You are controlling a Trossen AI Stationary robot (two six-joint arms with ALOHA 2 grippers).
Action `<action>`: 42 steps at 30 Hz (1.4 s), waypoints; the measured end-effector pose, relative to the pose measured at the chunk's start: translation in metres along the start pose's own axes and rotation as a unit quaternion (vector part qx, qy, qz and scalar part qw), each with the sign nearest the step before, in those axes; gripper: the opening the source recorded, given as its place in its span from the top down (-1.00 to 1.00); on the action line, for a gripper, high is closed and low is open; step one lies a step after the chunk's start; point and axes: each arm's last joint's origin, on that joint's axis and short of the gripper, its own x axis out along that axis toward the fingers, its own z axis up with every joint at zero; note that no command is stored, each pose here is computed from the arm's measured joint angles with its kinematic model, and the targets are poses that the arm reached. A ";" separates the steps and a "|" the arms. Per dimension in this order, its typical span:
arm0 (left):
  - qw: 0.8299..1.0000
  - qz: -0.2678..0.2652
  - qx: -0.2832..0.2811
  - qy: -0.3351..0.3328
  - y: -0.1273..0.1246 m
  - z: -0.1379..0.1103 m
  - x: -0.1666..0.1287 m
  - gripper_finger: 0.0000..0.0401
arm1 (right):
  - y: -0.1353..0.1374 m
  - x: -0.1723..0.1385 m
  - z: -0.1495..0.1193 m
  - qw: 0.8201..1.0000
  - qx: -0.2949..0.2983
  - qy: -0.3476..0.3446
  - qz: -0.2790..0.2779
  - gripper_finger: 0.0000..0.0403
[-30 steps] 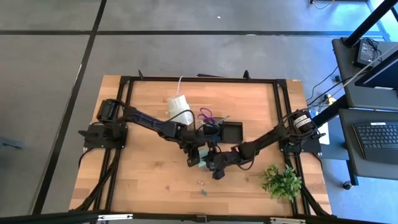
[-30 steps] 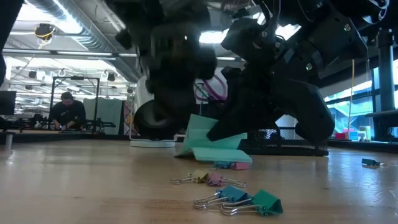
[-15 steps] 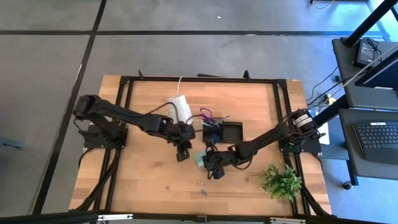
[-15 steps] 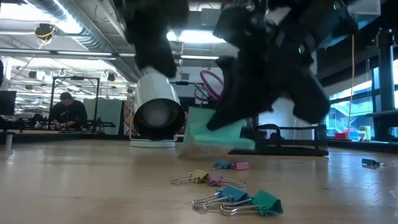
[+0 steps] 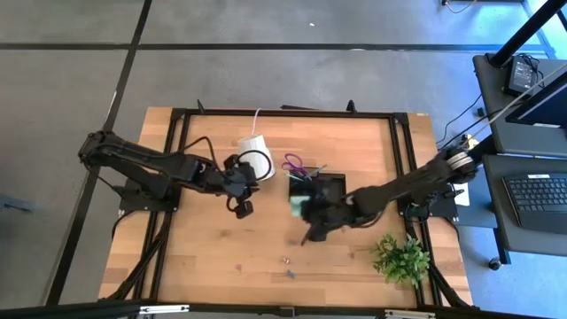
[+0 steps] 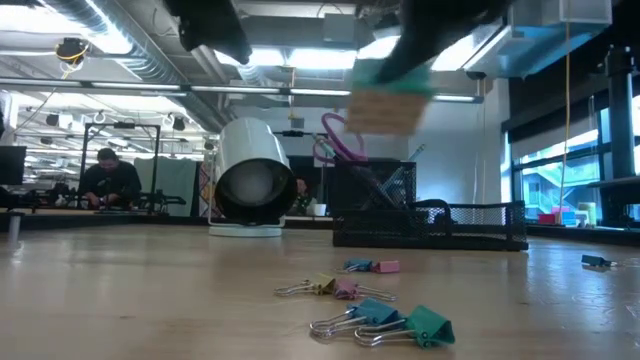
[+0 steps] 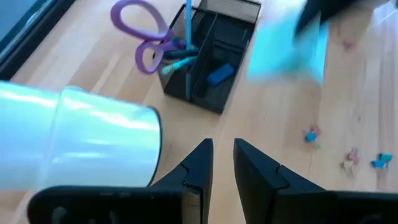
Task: Pick and place office supplies into organizer
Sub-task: Put the blue sticky notes into the black desk organizer
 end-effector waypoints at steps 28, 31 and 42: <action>0.998 0.054 0.016 -0.012 0.001 -0.002 0.003 0.71 | -0.014 0.009 -0.126 0.991 -0.026 0.034 -0.127 0.94; 0.998 0.055 0.014 -0.012 0.001 -0.002 0.003 0.71 | -0.014 0.013 -0.127 0.992 -0.020 0.019 -0.126 0.94; 0.998 0.057 0.008 -0.014 0.001 -0.002 0.003 0.71 | -0.024 0.028 -0.138 0.990 -0.048 0.025 -0.133 0.94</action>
